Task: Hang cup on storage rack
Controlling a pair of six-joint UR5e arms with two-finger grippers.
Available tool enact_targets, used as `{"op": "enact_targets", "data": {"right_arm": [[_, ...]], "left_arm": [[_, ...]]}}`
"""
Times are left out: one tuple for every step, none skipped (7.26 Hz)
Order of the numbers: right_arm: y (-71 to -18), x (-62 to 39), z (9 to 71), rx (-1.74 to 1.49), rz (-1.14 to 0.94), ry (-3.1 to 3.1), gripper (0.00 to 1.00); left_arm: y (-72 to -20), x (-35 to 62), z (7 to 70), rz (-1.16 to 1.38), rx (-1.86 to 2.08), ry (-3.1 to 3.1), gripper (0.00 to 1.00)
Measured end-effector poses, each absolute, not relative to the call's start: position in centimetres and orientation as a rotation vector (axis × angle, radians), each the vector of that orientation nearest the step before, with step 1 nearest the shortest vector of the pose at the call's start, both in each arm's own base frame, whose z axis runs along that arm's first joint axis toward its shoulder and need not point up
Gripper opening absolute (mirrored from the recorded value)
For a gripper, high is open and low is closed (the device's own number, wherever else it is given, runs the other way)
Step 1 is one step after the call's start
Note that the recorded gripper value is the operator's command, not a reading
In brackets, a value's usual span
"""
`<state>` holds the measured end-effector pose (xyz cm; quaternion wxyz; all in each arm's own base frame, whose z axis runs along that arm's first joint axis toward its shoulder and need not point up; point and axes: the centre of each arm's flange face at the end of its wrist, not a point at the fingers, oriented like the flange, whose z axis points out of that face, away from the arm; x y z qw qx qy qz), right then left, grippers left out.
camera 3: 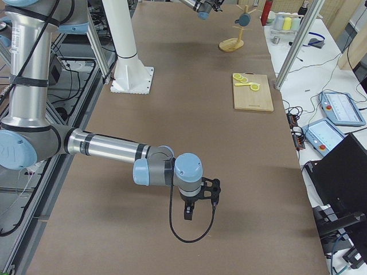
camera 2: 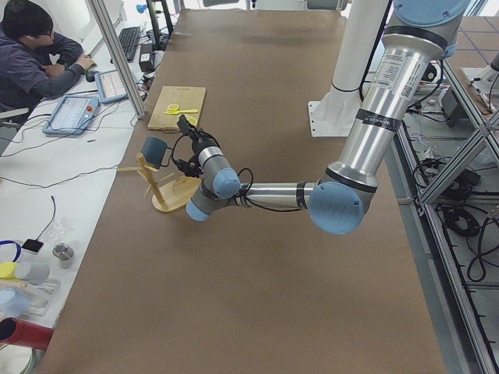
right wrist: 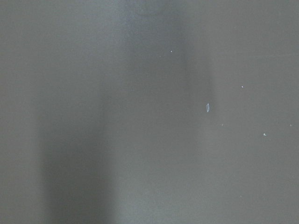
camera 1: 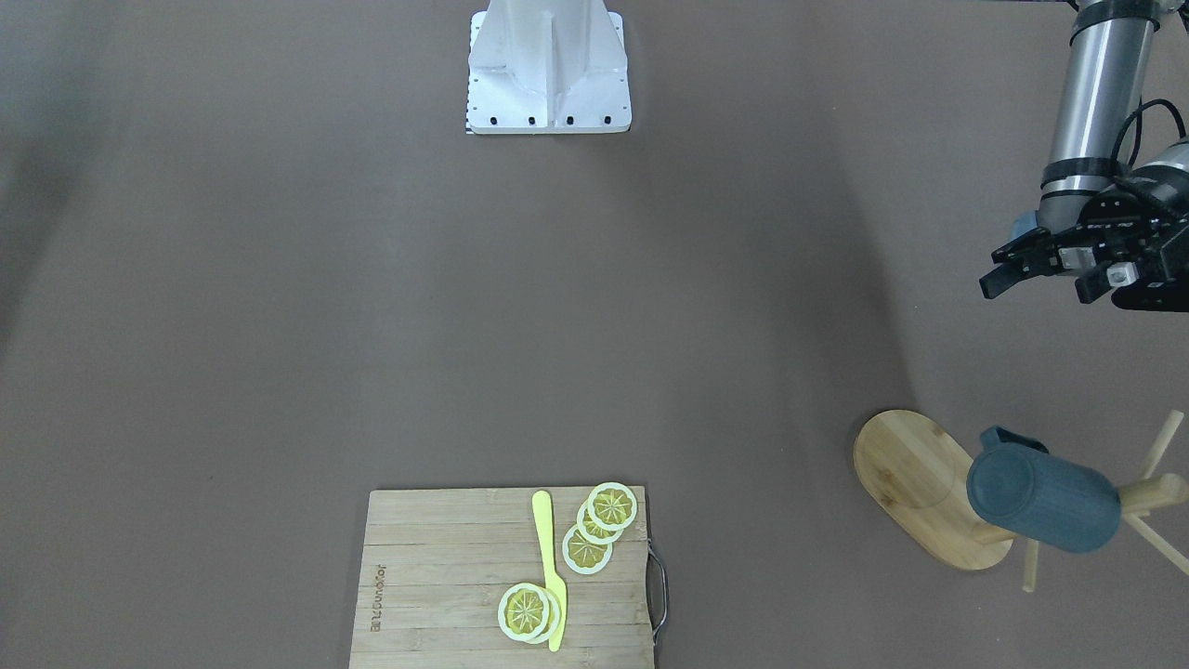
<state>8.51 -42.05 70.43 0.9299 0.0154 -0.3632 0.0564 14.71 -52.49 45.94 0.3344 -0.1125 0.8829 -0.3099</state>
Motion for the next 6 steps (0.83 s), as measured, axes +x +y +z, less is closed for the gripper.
{"op": "enact_targets", "data": {"right_arm": [[-42.0,8.5,70.4,0.032,0.116,-0.744,1.00],[-42.0,8.5,70.4,0.031,0.116,-0.744,1.00],[-42.0,8.5,70.4,0.031,0.116,-0.744,1.00],[-42.0,8.5,70.4,0.031,0.115,-0.744,1.00],[-42.1,8.5,70.4,0.031,0.115,-0.744,1.00],[-42.1,8.5,70.4,0.031,0.115,-0.744,1.00]], "left_arm": [[-52.0,14.5,45.2,-0.704,-0.137,2.257,0.99],[-51.7,14.3,44.9,-0.603,0.035,2.180,0.99],[-50.9,13.8,45.4,-0.502,0.234,2.085,0.99],[-50.0,13.3,46.4,-0.402,0.425,1.987,0.99],[-49.6,13.1,47.3,-0.302,0.594,1.884,0.99],[-49.6,12.9,48.3,-0.211,0.734,1.767,0.99]]}}
